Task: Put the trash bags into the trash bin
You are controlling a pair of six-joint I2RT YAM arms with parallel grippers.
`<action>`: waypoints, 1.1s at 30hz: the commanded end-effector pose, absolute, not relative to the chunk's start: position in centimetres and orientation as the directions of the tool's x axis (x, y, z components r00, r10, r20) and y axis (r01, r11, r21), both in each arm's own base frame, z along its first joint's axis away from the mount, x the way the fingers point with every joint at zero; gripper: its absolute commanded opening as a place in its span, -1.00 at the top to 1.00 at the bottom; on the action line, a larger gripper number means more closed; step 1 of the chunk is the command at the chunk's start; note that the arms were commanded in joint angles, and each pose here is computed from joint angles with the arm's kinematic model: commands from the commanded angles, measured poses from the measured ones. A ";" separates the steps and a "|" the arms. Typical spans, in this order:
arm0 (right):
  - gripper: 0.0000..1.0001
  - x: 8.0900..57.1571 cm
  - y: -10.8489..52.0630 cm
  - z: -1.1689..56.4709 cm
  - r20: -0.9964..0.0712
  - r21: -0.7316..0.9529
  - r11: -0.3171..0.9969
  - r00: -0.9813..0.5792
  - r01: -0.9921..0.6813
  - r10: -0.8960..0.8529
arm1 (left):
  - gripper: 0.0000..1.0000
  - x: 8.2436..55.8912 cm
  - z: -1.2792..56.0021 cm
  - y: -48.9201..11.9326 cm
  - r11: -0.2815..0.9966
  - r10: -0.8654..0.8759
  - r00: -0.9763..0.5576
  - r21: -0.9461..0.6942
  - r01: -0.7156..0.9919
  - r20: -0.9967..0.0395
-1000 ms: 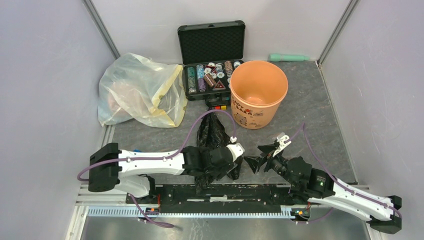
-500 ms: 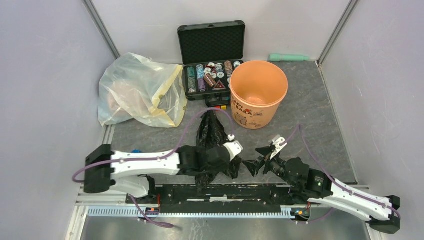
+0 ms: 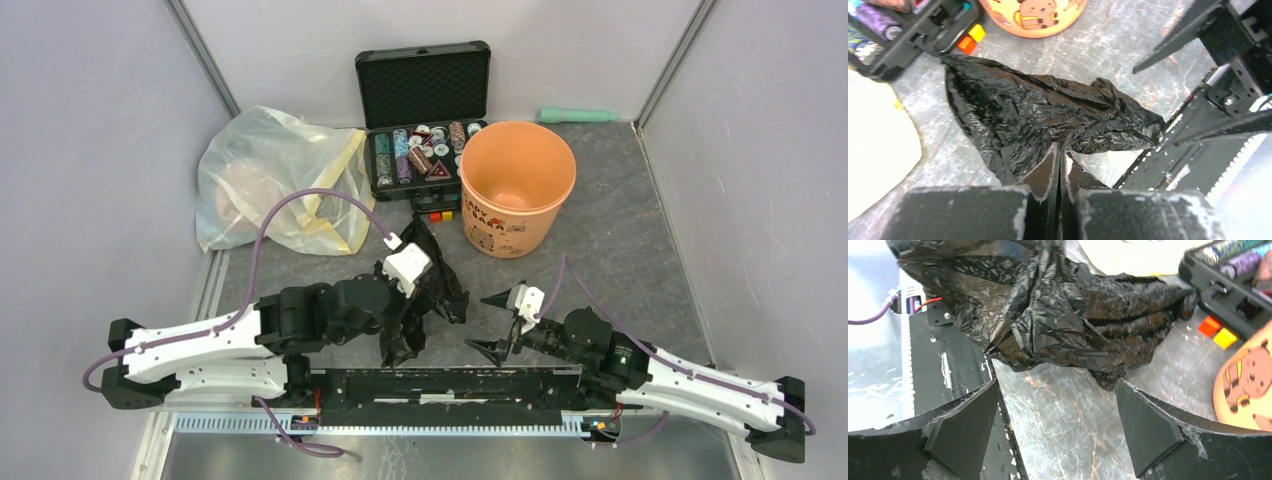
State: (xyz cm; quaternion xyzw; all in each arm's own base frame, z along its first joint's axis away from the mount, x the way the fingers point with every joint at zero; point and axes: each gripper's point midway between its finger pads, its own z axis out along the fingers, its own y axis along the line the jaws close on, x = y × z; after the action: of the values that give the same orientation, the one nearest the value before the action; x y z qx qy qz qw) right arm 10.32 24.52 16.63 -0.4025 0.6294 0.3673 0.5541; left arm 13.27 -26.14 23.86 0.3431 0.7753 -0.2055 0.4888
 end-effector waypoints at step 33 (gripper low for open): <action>-0.59 14.3 33.2 16.9 -0.969 0.221 0.448 -0.143 -0.866 0.201 | 0.96 15.7 29.0 -18.2 0.848 0.092 -0.208 -0.032 0.529 -0.974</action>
State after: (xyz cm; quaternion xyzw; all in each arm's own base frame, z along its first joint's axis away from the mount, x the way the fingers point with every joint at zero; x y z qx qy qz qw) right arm 14.13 30.74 11.30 -0.3369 0.6613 0.3698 0.5590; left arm 15.51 -18.51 28.45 0.2297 0.7553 -0.1764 0.5879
